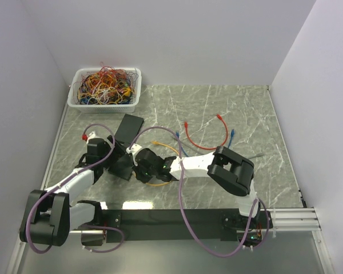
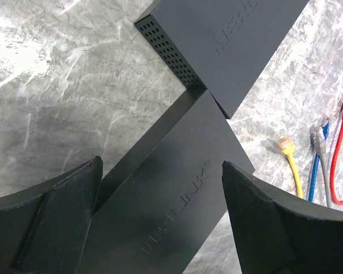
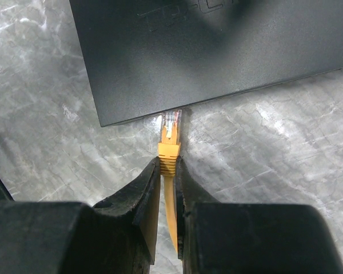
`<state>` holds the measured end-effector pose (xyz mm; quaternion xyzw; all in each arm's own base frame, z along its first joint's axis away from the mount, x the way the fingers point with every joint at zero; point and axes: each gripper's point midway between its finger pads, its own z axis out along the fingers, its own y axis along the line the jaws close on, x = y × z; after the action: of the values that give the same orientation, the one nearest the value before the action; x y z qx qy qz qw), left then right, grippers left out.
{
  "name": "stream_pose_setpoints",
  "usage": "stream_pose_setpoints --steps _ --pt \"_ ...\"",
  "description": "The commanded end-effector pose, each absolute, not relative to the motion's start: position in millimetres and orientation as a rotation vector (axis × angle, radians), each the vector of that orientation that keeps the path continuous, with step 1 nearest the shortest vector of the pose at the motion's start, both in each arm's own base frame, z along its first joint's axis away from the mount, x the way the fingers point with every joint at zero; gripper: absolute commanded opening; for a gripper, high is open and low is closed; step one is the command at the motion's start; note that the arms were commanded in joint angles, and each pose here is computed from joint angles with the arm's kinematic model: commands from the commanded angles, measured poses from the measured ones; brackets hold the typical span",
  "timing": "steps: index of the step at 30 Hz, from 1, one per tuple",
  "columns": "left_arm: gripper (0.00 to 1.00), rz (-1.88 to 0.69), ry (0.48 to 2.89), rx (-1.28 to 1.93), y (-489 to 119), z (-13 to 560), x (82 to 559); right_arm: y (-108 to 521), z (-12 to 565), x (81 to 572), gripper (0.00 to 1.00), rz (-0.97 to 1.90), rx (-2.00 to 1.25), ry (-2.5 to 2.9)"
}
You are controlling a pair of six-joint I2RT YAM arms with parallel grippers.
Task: Insert the plug into the switch port
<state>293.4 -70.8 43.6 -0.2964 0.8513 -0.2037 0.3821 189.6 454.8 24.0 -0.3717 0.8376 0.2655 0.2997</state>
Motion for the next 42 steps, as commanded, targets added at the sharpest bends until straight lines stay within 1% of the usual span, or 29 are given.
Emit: stream_pose_setpoints --steps 1,7,13,18,19,22,30,42 --pt "0.90 -0.617 2.197 -0.699 -92.3 50.0 292.4 476.0 67.2 205.0 0.00 0.753 -0.924 2.070" --pt "0.90 -0.610 2.222 -0.666 -99.1 48.1 293.5 477.4 76.6 210.9 0.00 0.728 -0.924 2.036" --pt "0.86 -0.583 2.270 -0.632 -108.8 41.9 291.5 481.7 91.1 218.4 0.00 0.709 -0.938 1.973" --pt "0.79 -0.555 2.297 -0.627 -111.4 37.2 290.2 479.2 101.6 223.2 0.00 0.689 -0.935 1.936" --pt "0.75 -0.550 2.303 -0.627 -111.7 35.7 289.8 479.5 102.6 223.1 0.00 0.690 -0.943 1.929" --pt "0.70 -0.544 2.316 -0.619 -114.5 33.7 288.8 480.2 105.8 222.9 0.00 0.704 -0.950 1.915" --pt "0.68 -0.552 2.350 -0.604 -121.4 28.6 280.9 484.2 111.4 222.2 0.00 0.761 -0.983 1.877" --pt "0.68 -0.570 2.382 -0.611 -124.8 21.8 263.6 478.6 128.3 260.3 0.00 0.705 -0.868 1.865"
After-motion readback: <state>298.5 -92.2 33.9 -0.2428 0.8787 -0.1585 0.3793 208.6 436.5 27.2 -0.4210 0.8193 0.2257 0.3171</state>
